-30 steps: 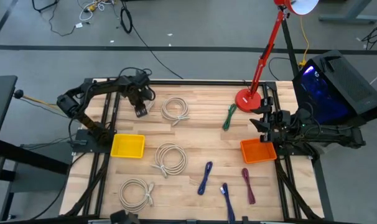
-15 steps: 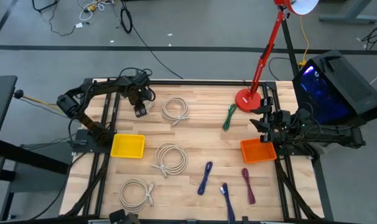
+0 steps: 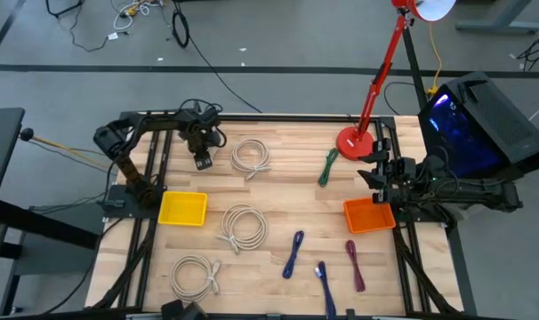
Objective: Pick & Place USB Port
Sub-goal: Put the brown HDMI cable into the orange bin
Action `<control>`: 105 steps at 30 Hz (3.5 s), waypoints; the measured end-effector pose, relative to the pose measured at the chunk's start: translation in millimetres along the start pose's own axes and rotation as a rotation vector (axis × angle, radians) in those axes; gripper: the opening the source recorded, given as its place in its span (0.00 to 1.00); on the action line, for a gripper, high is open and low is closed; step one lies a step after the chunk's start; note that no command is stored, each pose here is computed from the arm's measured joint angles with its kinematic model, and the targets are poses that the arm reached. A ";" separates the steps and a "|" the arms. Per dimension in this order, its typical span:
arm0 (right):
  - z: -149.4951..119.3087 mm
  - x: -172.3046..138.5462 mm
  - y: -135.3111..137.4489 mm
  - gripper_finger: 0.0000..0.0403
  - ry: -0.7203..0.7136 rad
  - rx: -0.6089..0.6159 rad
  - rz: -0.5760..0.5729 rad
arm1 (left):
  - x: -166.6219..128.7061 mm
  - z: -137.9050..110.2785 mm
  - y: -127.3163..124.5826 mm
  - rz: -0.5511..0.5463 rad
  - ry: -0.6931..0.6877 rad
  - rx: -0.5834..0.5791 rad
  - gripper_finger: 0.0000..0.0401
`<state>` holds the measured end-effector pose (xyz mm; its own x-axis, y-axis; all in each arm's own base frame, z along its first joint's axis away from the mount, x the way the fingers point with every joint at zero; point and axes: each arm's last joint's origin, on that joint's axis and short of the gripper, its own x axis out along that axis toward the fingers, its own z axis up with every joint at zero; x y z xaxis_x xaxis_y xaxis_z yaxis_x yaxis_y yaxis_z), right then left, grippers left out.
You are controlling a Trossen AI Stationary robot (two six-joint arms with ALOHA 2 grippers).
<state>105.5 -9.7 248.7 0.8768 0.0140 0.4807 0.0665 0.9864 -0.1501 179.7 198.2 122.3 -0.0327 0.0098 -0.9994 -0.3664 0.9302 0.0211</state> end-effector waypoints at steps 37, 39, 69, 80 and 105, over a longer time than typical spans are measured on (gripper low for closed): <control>-21.2 3.9 -21.0 0.16 0.318 -0.097 -0.498 | -154.3 48.7 -44.4 0.133 -0.516 0.188 0.10; -14.7 12.6 -25.5 0.17 0.355 -0.102 -0.488 | -179.6 43.5 -56.5 0.105 -0.635 0.217 0.10; -80.0 175.8 -73.2 0.49 0.423 0.003 0.119 | -227.1 4.6 -221.1 -0.137 -1.173 0.657 0.10; -69.3 193.8 -60.4 0.53 0.346 -0.008 0.176 | -229.8 14.7 -226.9 -0.125 -1.260 0.687 0.10; -66.1 196.8 -56.9 0.06 0.315 -0.125 0.113 | -228.8 31.5 -223.7 -0.141 -1.322 0.601 0.19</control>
<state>305.7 -73.8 294.7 0.9845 0.0512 0.1678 0.0017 0.9537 -0.3008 298.4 -0.6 345.4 0.9526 -0.0780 -0.2941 0.1526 0.9587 0.2401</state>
